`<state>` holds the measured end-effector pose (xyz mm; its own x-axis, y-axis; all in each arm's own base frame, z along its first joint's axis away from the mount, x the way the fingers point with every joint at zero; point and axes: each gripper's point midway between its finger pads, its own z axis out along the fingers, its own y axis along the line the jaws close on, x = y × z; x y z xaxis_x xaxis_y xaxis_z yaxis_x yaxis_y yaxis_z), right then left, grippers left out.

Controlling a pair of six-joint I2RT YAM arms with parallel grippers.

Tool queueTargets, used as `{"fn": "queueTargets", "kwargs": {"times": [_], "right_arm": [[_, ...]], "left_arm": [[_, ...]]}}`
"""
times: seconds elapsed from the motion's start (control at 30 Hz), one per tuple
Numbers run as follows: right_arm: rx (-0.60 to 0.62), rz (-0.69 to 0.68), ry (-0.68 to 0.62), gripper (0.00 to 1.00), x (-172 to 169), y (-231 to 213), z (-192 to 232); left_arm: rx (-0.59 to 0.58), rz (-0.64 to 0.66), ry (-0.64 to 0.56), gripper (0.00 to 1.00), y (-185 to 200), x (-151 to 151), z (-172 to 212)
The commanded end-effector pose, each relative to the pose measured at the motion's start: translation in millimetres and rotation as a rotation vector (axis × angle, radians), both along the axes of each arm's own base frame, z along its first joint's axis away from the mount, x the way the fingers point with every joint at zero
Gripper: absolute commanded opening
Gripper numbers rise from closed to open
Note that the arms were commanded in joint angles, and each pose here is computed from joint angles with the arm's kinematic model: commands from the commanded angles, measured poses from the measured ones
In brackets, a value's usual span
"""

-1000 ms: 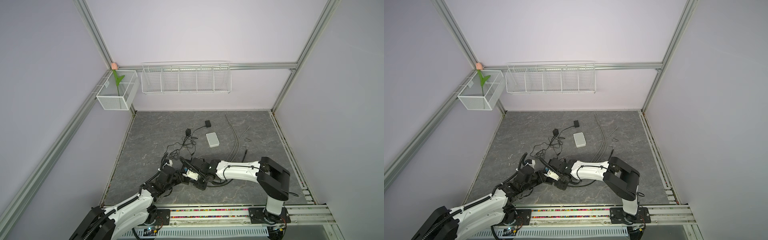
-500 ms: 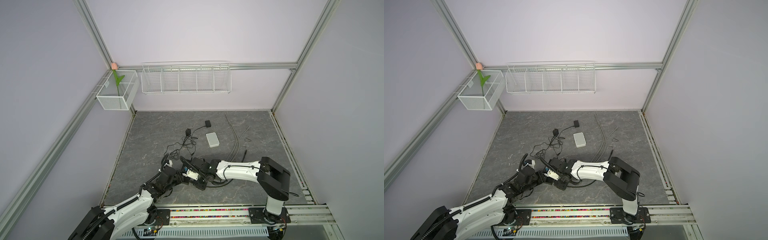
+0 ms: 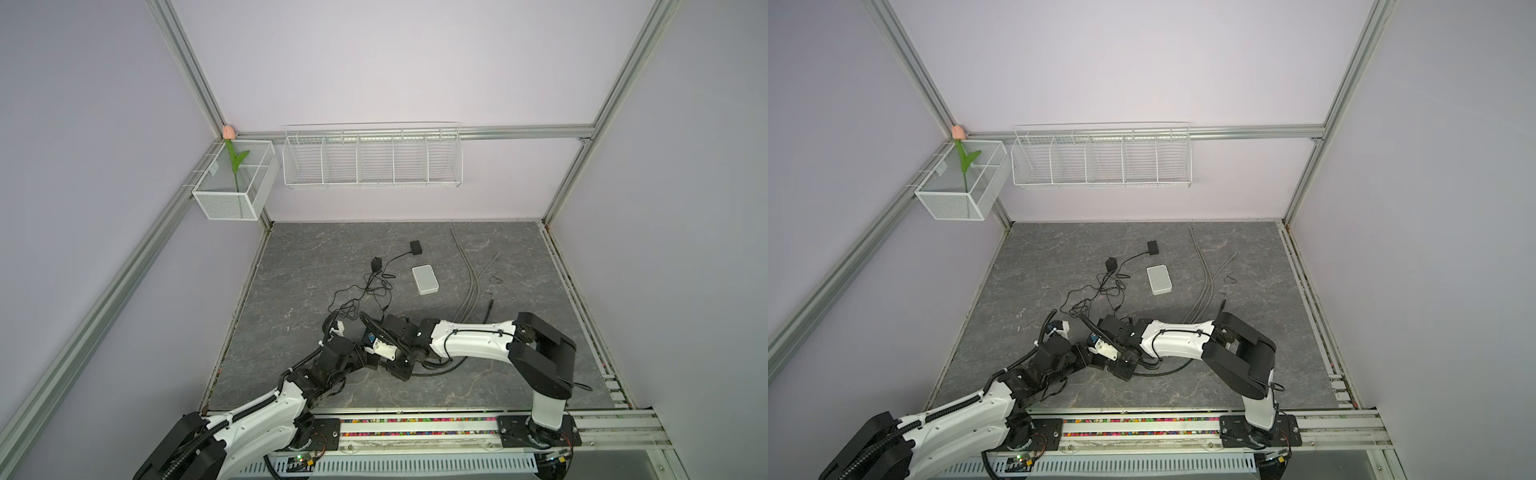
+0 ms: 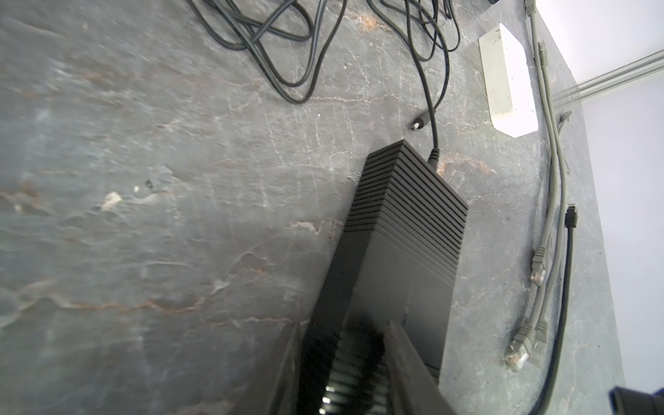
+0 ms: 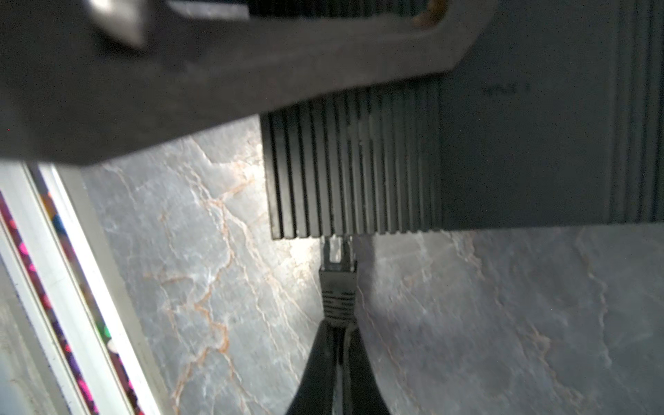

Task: Insert the plug into the switch port
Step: 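Push the ethernet plug into the switch port with the right gripper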

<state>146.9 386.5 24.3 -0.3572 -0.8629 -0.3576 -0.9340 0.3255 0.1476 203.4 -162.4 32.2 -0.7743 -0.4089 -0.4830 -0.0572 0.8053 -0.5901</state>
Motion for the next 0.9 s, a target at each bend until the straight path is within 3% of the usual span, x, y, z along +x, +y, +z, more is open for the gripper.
{"fn": "queueTargets", "kwargs": {"times": [0.0, 0.53, 0.67, 0.87], "right_arm": [[0.518, 0.085, -0.138, 0.06, 21, 110, 100], [0.618, 0.109, -0.177, 0.07, 27, 131, 129], [0.581, 0.108, -0.160, 0.08, 26, 128, 113], [0.455, 0.078, -0.210, 0.20, 30, 93, 92]], "left_arm": [[-0.050, -0.122, 0.145, 0.36, -18, -35, -19], [-0.032, -0.148, 0.153, 0.34, -19, -43, -23], [-0.025, -0.143, 0.145, 0.35, -19, -42, -19], [0.033, -0.066, 0.061, 0.37, -4, -26, -1]]}}
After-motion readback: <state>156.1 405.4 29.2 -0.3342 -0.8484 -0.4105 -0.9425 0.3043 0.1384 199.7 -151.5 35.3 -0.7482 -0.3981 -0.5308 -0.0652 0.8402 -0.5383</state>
